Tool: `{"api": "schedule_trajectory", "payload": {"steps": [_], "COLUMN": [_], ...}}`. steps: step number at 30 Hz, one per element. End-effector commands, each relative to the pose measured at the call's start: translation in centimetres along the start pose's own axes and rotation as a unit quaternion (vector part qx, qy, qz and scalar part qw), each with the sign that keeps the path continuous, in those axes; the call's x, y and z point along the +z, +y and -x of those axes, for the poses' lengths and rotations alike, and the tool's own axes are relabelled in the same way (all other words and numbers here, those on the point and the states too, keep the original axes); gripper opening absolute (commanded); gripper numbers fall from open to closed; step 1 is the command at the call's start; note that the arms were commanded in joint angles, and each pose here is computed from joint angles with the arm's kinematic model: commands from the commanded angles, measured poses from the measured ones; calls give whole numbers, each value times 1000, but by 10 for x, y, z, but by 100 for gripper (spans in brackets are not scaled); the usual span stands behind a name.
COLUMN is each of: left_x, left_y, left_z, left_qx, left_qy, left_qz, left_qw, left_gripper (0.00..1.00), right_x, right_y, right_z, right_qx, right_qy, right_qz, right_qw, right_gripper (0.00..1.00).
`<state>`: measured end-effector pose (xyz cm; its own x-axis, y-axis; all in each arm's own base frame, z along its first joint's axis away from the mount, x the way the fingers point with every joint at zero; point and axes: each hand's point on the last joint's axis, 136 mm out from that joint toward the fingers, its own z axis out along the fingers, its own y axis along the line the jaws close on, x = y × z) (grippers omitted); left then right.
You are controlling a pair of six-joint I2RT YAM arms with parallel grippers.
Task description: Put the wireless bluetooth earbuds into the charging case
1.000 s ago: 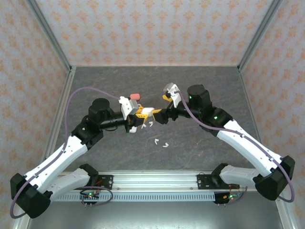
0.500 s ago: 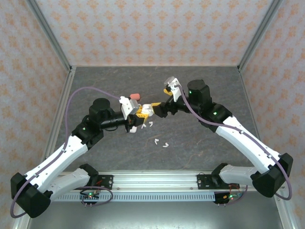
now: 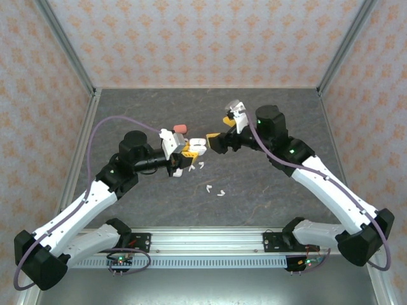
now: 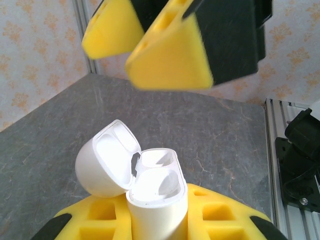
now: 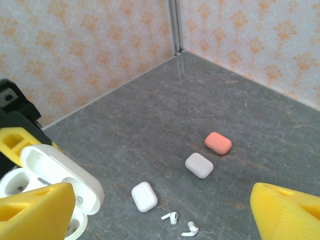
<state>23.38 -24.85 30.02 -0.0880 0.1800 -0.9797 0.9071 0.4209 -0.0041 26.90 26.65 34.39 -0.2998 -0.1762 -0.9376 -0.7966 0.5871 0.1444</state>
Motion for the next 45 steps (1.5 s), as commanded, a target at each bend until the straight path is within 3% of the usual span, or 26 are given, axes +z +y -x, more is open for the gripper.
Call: {"api": "schedule_trajectory", "payload": {"steps": [1, 9, 13, 22, 30, 45], "left_x": [-6, -18, -25, -32, -32, -32], "left_y": [-4, -9, -11, -13, -12, -11], "left_z": [3, -1, -5, -11, -10, -12], "left_qx": [11, -2, -7, -15, -16, -16], "left_qy": [-11, -25, -27, -26, -28, -25], "left_qz": [8, 20, 28, 36, 39, 44], "left_qw": [1000, 999, 999, 999, 999, 999], "left_gripper": [0, 0, 0, 0, 0, 0], "right_x": [-13, 16, 39, 91, 114, 107], "right_y": [-7, -21, -16, 11, 15, 20], "right_z": [-1, -79, -125, -220, -261, -305], "right_qx": [29, 133, 192, 218, 207, 201], "right_qy": [-5, 91, 145, 263, 323, 406], "right_qz": [-28, -45, -17, 9, 3, -8], "right_qw": [999, 986, 970, 940, 924, 892], "right_gripper": [86, 64, 55, 47, 43, 38]}}
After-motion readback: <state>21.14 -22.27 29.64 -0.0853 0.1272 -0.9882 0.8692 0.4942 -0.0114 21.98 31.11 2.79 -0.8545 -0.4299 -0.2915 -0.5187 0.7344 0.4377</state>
